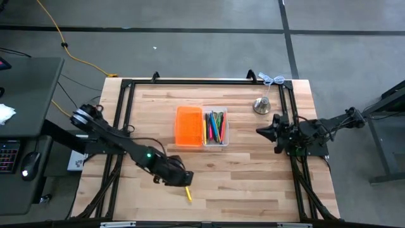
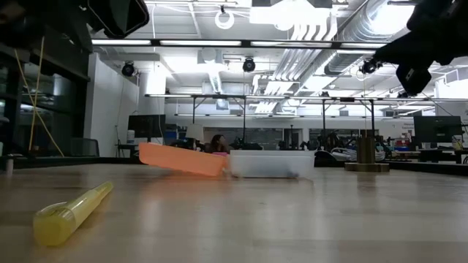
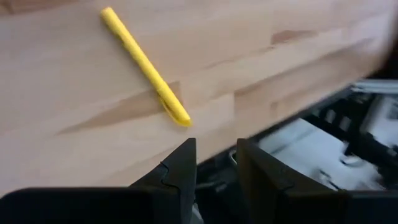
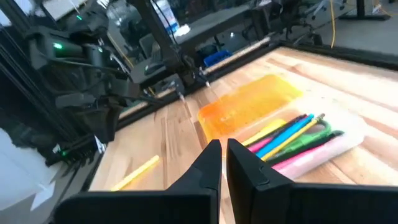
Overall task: Pick & place school supplies into a supply box
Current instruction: Put the yellow pen into the supply box
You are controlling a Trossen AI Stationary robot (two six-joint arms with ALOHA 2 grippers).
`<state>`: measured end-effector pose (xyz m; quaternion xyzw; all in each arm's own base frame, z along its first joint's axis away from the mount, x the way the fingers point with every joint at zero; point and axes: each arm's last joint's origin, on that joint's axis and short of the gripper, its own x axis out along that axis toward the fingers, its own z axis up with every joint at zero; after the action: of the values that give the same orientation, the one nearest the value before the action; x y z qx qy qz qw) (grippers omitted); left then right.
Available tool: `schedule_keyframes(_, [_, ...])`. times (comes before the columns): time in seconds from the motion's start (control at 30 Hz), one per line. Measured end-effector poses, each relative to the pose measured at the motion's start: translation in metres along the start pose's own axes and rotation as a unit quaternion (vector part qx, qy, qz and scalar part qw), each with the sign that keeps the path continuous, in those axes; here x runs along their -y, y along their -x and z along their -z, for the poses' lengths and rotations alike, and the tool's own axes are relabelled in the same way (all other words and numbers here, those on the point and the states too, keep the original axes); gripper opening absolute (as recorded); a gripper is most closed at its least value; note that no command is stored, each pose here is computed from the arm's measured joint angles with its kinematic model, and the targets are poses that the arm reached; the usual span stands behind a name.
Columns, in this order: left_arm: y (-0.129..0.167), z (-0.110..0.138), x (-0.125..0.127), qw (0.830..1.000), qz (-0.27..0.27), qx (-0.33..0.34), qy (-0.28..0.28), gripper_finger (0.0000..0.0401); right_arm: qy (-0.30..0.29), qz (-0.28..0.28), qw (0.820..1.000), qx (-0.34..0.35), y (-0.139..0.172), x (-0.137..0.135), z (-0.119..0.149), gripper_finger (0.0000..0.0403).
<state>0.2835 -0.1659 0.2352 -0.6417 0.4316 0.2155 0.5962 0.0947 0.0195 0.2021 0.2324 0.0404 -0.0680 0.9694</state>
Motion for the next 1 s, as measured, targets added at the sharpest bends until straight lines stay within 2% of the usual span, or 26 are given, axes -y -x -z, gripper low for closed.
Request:
schedule_keyframes(0.2, [-0.024, 0.007, 0.019, 0.998, -0.055, 0.018, 0.016, 0.0145, 0.007, -0.003, 1.000, -0.022, 0.002, 0.002, 0.004, 0.0002])
schedule_keyframes(0.4, [-0.045, 0.007, 0.019, 0.993, -0.101, 0.040, 0.049, 0.0145, 0.011, -0.011, 1.000, -0.023, 0.002, 0.002, 0.003, 0.0001])
schedule_keyframes(0.63, [-0.063, 0.005, 0.012, 0.986, -0.125, 0.057, 0.091, 0.0145, 0.016, -0.009, 1.000, -0.019, 0.003, 0.002, 0.003, 0.0002])
schedule_keyframes(1.0, [-0.068, 0.002, 0.006, 0.978, -0.140, 0.086, 0.125, 0.0145, 0.034, -0.006, 0.999, -0.022, 0.003, 0.003, 0.003, 0.0002])
